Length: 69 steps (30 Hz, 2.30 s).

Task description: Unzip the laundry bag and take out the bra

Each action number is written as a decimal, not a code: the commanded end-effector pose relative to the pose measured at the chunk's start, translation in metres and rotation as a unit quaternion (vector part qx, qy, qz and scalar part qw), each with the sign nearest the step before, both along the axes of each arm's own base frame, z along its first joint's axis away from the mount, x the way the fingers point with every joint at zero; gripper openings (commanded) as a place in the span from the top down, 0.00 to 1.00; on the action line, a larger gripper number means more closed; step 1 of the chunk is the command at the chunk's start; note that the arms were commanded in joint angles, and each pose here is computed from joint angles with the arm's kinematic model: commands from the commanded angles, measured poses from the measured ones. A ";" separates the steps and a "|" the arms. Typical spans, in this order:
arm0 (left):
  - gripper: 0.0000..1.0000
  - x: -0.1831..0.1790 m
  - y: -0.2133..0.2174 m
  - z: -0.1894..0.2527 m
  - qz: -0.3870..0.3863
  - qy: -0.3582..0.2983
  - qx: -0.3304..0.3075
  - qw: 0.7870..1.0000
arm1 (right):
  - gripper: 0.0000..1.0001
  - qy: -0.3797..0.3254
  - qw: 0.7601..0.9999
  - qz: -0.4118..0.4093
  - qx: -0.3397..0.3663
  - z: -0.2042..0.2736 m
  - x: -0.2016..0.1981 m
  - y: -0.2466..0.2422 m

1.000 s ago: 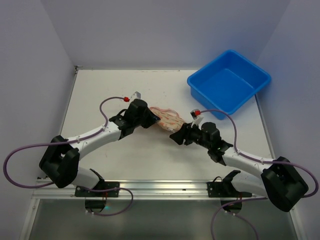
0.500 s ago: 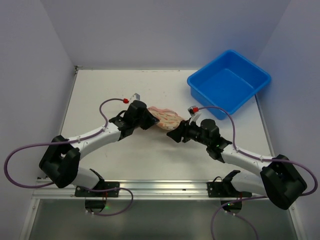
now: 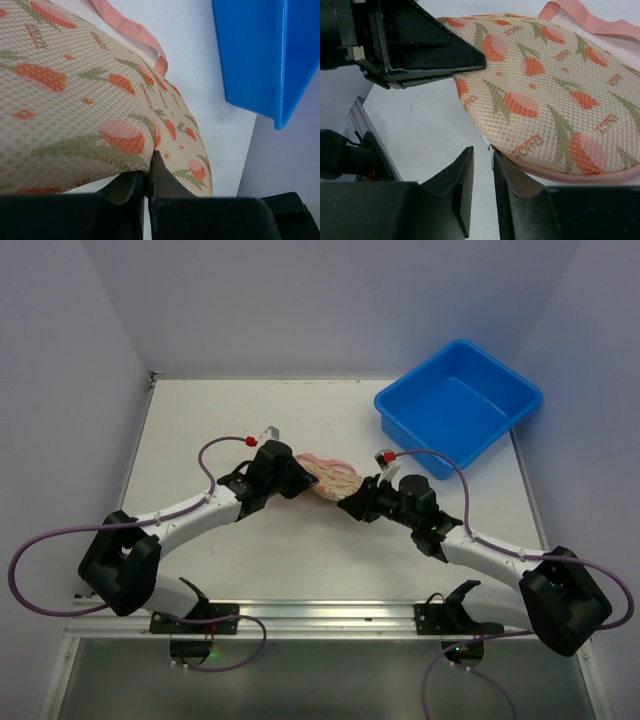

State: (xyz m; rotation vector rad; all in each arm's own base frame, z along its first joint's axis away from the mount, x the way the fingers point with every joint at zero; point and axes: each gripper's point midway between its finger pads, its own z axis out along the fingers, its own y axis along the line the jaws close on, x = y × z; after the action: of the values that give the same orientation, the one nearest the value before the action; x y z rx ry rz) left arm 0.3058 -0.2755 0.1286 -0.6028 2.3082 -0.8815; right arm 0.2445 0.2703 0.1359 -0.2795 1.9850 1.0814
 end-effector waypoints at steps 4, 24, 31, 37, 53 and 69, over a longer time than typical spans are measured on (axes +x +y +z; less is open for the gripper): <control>1.00 0.008 0.003 0.019 -0.005 -0.040 -0.016 0.999 | 0.89 -0.018 1.000 -0.021 -0.010 0.012 0.013 -0.002; 0.92 0.062 0.050 -0.004 -0.123 -0.126 0.072 0.982 | 1.00 0.022 0.995 -0.029 -0.091 0.004 -0.005 -0.027; 0.20 0.041 0.058 -0.011 -0.082 -0.095 0.030 0.992 | 1.00 0.038 0.995 0.054 -0.069 0.017 -0.014 0.047; 0.00 0.005 0.088 -0.008 -0.017 -0.072 0.029 0.997 | 1.00 0.047 0.994 0.083 -0.050 0.011 -0.009 0.077; 0.32 -0.033 0.064 -0.027 -0.005 -0.053 -0.060 0.997 | 1.00 0.050 0.991 0.100 -0.068 -0.002 -0.006 0.102; 1.00 -0.032 0.098 -0.055 0.012 -0.041 0.023 0.999 | 1.00 0.058 0.988 -0.003 -0.140 -0.030 0.005 0.008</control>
State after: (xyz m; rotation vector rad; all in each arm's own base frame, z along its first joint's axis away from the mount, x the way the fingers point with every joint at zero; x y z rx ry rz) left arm 0.2676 -0.2030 0.0856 -0.5679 2.2419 -0.9651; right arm 0.2356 0.3114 0.0968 -0.4341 2.2674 0.9223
